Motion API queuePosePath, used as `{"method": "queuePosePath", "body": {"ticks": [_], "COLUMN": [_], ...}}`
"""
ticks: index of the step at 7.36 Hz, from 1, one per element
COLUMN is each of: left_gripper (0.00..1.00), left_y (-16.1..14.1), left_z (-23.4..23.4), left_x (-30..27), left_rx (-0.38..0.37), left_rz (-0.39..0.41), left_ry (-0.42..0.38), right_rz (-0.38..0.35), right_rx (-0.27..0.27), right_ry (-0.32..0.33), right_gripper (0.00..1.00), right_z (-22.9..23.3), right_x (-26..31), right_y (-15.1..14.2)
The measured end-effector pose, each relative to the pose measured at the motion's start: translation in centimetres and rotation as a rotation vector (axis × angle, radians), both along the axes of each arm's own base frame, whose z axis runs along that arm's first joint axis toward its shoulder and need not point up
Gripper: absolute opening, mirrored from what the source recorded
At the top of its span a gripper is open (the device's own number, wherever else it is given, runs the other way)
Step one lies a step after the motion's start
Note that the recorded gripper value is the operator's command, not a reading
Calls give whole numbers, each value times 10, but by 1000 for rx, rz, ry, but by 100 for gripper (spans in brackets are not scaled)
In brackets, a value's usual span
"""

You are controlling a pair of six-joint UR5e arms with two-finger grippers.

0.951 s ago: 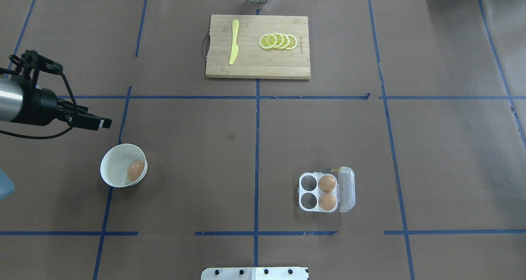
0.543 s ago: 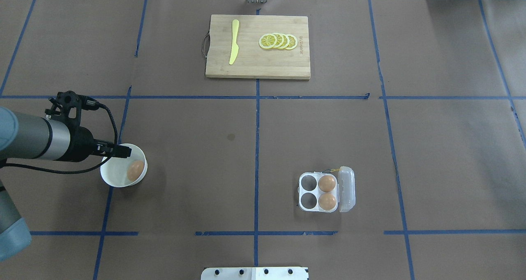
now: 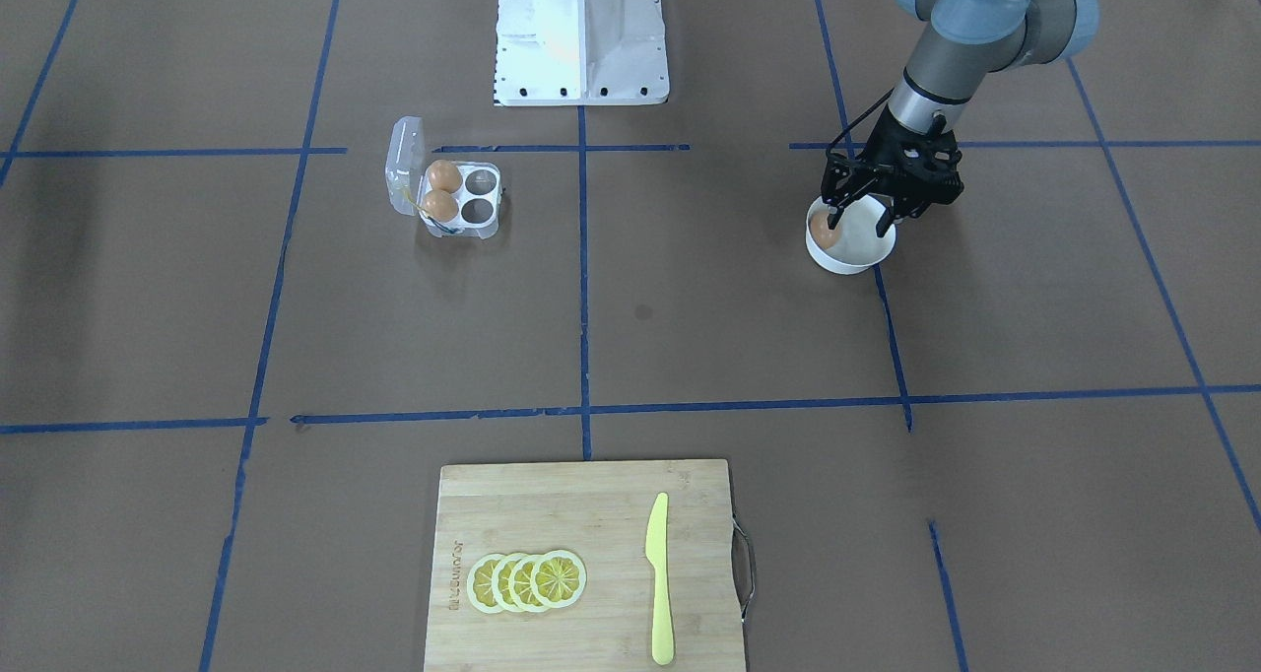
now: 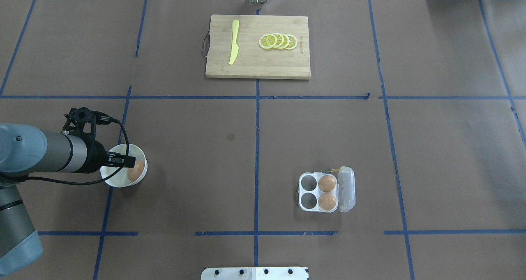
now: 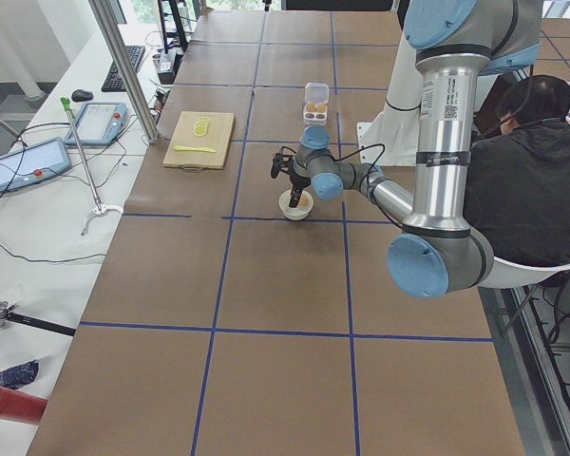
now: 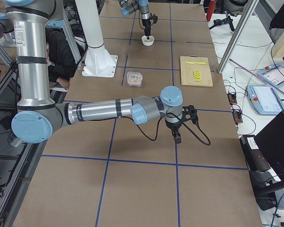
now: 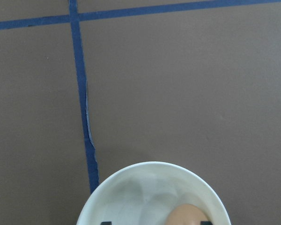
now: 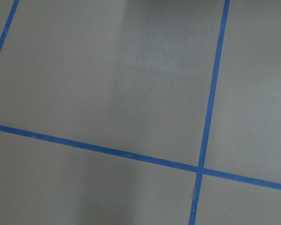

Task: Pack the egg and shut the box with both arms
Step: 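Move the left gripper down over the brown egg in the white bowl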

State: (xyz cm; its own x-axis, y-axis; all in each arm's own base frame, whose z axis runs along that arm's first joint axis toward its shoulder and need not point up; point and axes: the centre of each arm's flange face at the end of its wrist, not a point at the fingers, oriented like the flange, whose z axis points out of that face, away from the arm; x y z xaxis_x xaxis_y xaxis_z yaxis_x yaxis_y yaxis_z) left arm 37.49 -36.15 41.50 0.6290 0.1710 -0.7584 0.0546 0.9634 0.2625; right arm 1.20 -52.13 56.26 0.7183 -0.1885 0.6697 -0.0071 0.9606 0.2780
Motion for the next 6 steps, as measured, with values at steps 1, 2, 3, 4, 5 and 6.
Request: {"method": "queuePosePath", "body": {"ticks": [1, 2, 3, 4, 5, 6], "left_gripper": [71, 71, 71, 71, 71, 71], "left_y": [1, 5, 8, 11, 12, 13], "left_z": [-3, -3, -2, 0, 2, 5], "left_x": [5, 10, 15, 19, 21, 24], "left_rx": [0, -8, -19, -25, -29, -33], "left_rz": [4, 8, 11, 15, 18, 21], "left_ry": [5, 8, 8, 6, 3, -2], "right_rz": [0, 1, 1, 1, 1, 1], "right_rx": [-1, -1, -2, -2, -3, -5], "right_ry": [0, 0, 0, 0, 0, 0], "right_gripper": [100, 100, 100, 100, 100, 100], "right_z": [0, 0, 0, 1, 1, 2], "right_x": [0, 0, 0, 0, 0, 0], "right_y": [0, 0, 0, 0, 1, 1]}}
